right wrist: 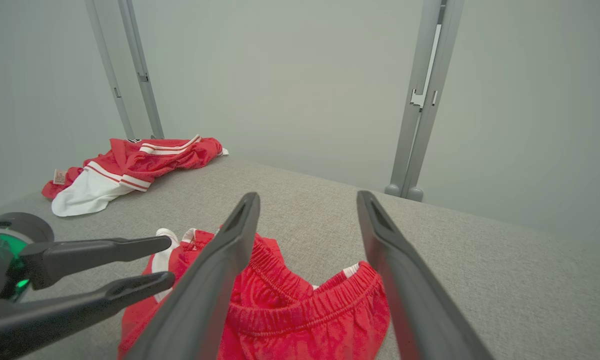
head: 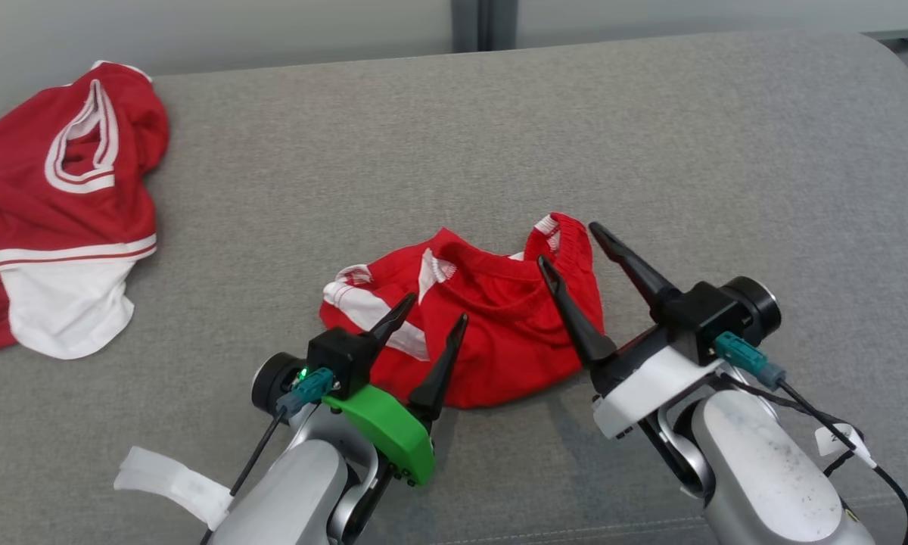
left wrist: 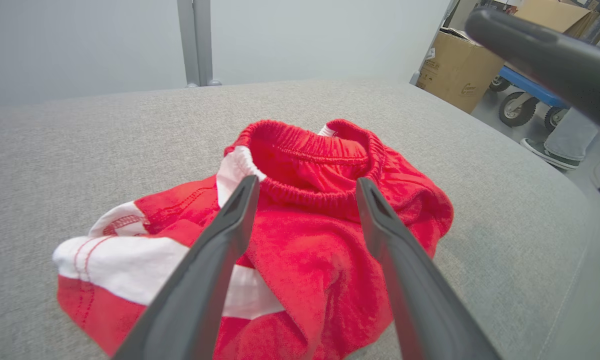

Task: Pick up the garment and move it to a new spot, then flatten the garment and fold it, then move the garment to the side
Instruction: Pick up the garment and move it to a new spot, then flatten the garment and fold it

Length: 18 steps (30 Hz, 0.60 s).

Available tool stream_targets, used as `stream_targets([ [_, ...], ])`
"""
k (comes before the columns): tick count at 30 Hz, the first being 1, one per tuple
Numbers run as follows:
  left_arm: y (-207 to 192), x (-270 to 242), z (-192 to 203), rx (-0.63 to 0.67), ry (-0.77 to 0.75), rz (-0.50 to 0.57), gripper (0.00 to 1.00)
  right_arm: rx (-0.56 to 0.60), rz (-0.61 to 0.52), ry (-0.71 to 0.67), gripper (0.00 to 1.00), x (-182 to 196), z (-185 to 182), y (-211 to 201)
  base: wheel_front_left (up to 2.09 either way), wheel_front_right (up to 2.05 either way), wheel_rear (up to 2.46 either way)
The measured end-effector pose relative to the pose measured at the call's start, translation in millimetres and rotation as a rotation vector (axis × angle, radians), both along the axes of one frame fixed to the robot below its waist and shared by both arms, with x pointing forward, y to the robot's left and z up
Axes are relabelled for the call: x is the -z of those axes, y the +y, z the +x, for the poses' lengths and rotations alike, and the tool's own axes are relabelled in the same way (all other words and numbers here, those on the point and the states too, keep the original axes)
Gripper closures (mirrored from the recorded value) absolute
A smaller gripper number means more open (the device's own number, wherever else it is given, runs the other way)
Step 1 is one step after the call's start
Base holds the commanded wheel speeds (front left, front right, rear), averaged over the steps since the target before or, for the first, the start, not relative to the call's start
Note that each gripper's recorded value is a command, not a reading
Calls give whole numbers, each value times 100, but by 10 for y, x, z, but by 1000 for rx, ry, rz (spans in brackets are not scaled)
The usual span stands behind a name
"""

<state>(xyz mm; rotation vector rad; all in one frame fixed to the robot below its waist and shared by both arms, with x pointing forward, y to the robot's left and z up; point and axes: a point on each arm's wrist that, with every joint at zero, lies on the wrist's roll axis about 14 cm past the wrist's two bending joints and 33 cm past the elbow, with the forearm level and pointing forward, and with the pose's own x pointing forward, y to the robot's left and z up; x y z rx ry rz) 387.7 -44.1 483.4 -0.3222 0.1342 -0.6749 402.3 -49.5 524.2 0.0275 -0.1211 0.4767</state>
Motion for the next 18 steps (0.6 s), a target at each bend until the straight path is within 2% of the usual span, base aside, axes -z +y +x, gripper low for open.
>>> stream_targets([
  [3,296,-8,20,-108,2,3,0,-103,-24,63,0,150,-73,309,0,0,0],
  [8,622,-84,-8,-223,-9,-6,0,-208,-83,153,0,367,-113,625,0,0,0],
  [18,1030,-120,-154,-358,-6,-24,0,-285,-177,270,0,670,10,849,0,0,0],
])
